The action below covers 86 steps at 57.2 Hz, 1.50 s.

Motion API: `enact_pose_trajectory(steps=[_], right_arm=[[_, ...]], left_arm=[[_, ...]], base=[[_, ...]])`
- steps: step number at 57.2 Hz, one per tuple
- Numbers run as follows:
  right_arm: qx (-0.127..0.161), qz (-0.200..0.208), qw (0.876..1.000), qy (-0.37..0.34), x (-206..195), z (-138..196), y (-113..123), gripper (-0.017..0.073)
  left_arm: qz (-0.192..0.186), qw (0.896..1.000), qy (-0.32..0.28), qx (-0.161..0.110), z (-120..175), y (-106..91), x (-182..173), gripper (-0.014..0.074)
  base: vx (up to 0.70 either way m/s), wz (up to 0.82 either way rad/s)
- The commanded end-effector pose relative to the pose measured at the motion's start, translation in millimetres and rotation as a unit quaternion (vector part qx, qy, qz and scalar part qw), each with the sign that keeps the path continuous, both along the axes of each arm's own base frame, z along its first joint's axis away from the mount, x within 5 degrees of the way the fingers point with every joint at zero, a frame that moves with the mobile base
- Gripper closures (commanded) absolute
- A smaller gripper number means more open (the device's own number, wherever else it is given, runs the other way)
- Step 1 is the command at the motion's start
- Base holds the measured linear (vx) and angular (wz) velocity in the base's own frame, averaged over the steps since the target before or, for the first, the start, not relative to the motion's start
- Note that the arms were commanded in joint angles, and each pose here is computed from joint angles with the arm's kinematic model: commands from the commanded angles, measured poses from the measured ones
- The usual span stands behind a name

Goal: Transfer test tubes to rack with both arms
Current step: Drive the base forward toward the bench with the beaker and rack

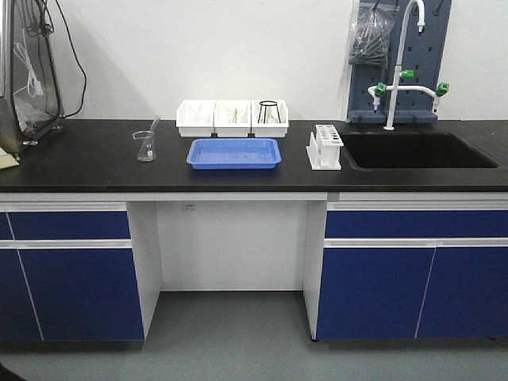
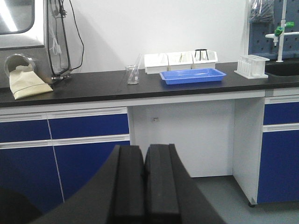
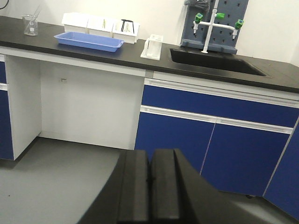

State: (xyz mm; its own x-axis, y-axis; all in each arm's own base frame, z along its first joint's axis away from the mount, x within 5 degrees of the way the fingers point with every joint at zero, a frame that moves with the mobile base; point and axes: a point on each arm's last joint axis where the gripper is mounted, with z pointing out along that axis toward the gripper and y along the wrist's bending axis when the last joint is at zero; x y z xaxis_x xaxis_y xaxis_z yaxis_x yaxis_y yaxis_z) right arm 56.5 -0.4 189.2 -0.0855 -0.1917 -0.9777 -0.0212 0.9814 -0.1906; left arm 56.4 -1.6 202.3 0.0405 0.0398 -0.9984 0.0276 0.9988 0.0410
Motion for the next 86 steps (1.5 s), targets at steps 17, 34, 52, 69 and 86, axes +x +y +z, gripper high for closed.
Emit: enact_pose_trajectory(steps=[17, 34, 52, 69, 86], right_arm=[[-0.003, 0.004, 0.999, -0.039, 0.2, 3.4, 0.8, 0.0568], [-0.003, 0.004, 0.999, -0.039, 0.2, 3.4, 0.8, 0.0568], [-0.003, 0.004, 0.999, -0.039, 0.2, 3.4, 0.8, 0.0568], [-0.003, 0.004, 0.999, -0.039, 0.2, 3.4, 0.8, 0.0568], [-0.003, 0.004, 0.999, -0.039, 0.2, 3.4, 0.8, 0.0568]], left_arm=[[0.0, 0.999, -0.052, -0.01, 17.3, 0.2, -1.5, 0.0598], [0.0, 0.999, -0.052, -0.01, 17.3, 0.2, -1.5, 0.0598], [0.0, 0.999, -0.052, -0.01, 17.3, 0.2, -1.5, 0.0598], [0.0, 0.999, -0.052, -0.01, 17.3, 0.2, -1.5, 0.0598], [0.0, 0.999, -0.052, -0.01, 17.3, 0.2, -1.5, 0.0598]], base=[[0.0, 0.0], [0.0, 0.0], [0.02, 0.0], [0.1, 0.01], [0.22, 0.04]])
